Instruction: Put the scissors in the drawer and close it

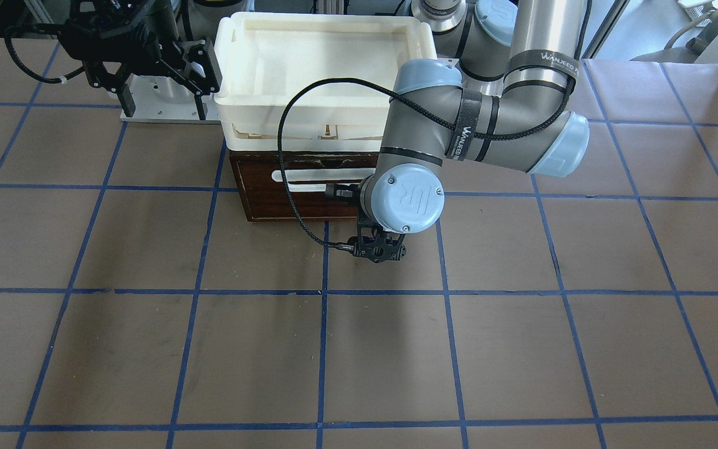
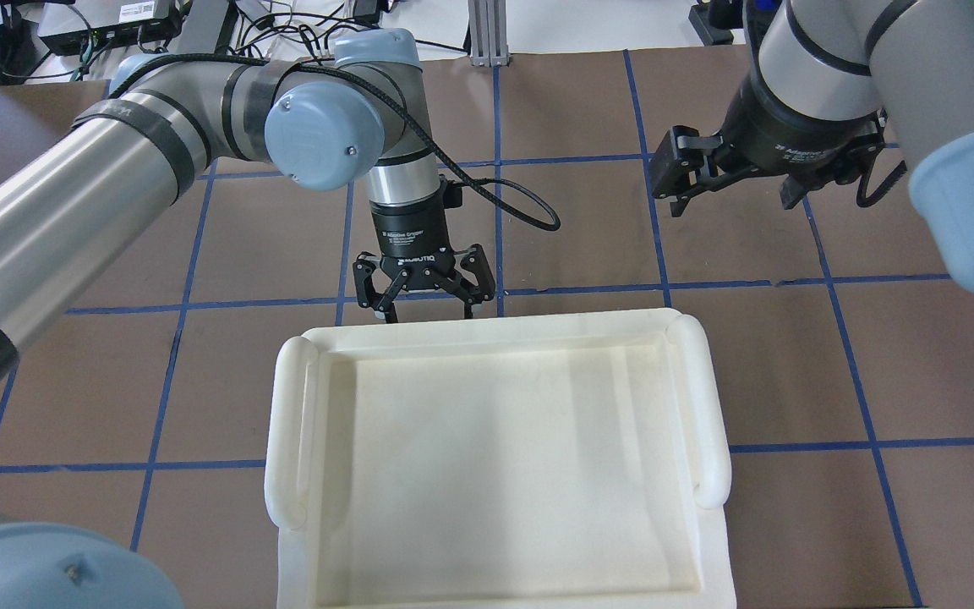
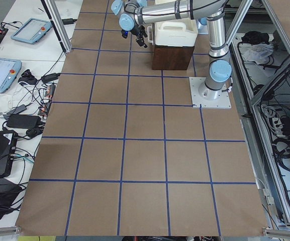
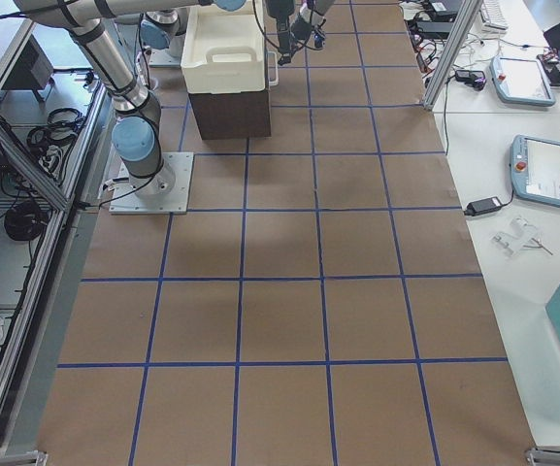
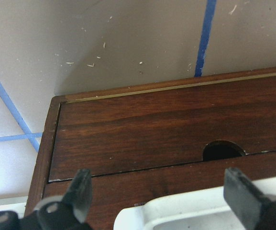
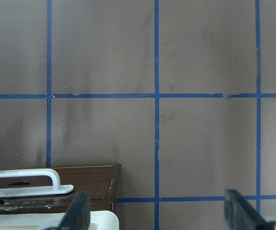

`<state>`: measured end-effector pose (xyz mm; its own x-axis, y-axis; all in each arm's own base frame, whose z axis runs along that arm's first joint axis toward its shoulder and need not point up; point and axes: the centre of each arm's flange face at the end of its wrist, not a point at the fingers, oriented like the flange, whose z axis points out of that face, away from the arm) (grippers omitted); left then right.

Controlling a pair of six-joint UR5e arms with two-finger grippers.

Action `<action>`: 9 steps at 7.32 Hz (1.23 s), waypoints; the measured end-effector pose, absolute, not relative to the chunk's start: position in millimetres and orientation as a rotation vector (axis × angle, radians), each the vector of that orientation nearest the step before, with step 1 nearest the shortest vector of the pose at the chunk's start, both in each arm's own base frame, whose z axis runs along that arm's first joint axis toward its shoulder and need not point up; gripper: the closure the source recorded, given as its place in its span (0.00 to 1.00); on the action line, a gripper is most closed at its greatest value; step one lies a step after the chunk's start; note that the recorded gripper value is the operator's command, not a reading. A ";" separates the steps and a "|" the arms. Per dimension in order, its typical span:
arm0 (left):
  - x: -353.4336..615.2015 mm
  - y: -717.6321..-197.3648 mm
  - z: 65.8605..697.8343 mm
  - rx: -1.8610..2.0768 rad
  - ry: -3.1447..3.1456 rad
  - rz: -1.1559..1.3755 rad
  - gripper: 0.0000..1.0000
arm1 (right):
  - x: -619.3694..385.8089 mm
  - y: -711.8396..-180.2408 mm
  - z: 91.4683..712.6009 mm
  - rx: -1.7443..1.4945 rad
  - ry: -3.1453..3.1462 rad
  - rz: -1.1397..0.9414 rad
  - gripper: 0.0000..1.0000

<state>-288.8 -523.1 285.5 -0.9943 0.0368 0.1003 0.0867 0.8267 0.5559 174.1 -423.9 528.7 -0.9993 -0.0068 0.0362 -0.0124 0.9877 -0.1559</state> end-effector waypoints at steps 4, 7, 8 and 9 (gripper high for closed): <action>-277.6 -548.3 308.7 -0.084 -2.937 -0.772 0.00 | 173.9 -424.4 529.0 0.013 -3.101 0.247 0.00; -222.9 -590.2 389.8 -0.042 -3.029 -0.454 0.00 | 173.9 -424.3 528.9 0.013 -3.100 0.246 0.00; -200.3 -590.7 424.1 -0.035 -3.064 -0.329 0.00 | 173.9 -424.3 528.8 0.013 -3.100 0.246 0.00; -180.8 -581.8 459.2 -0.044 -3.082 -0.218 0.00 | 173.9 -424.3 528.8 0.013 -3.100 0.245 0.00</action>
<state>-180.8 -581.8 459.2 -0.9983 0.0248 0.0530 0.0321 0.9896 0.1401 173.9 -424.3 528.8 -0.9994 -0.0060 0.0327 -0.0111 0.9875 -0.1572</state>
